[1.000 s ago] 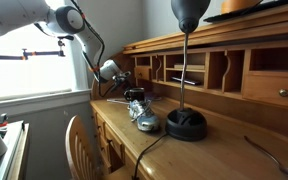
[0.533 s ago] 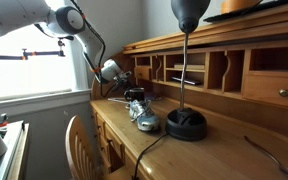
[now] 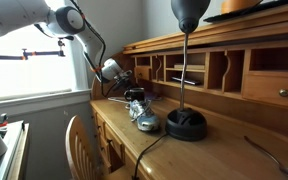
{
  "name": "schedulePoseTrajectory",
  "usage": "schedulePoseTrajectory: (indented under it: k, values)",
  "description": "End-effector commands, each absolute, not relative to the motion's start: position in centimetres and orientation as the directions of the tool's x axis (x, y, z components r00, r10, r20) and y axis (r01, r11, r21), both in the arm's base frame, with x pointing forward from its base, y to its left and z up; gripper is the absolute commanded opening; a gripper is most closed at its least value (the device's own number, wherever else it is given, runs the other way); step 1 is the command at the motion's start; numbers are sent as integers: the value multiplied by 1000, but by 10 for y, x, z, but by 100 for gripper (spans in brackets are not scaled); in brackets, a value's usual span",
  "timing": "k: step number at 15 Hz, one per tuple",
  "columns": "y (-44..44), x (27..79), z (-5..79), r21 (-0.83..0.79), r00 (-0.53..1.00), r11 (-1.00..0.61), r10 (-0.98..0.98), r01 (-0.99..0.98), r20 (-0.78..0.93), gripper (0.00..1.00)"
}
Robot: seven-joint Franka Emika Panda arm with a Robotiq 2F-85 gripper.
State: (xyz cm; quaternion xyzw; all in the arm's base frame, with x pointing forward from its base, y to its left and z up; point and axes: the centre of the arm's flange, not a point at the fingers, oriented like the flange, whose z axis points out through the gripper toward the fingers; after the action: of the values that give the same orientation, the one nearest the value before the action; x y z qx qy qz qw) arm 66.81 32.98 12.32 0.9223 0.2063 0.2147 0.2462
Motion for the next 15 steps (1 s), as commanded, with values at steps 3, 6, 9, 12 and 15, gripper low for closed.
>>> schedulePoseTrajectory:
  k: [3,6,9,12,15]
  values:
    - [331,670,115,497,856,-807,471,319,215,27]
    - [332,664,135,461,879,-829,439,317,185,19]
    - [330,656,151,424,904,-854,398,301,160,2]
    - [324,654,157,390,923,-879,355,275,147,5]
    - [321,646,169,354,933,-898,329,262,143,5]
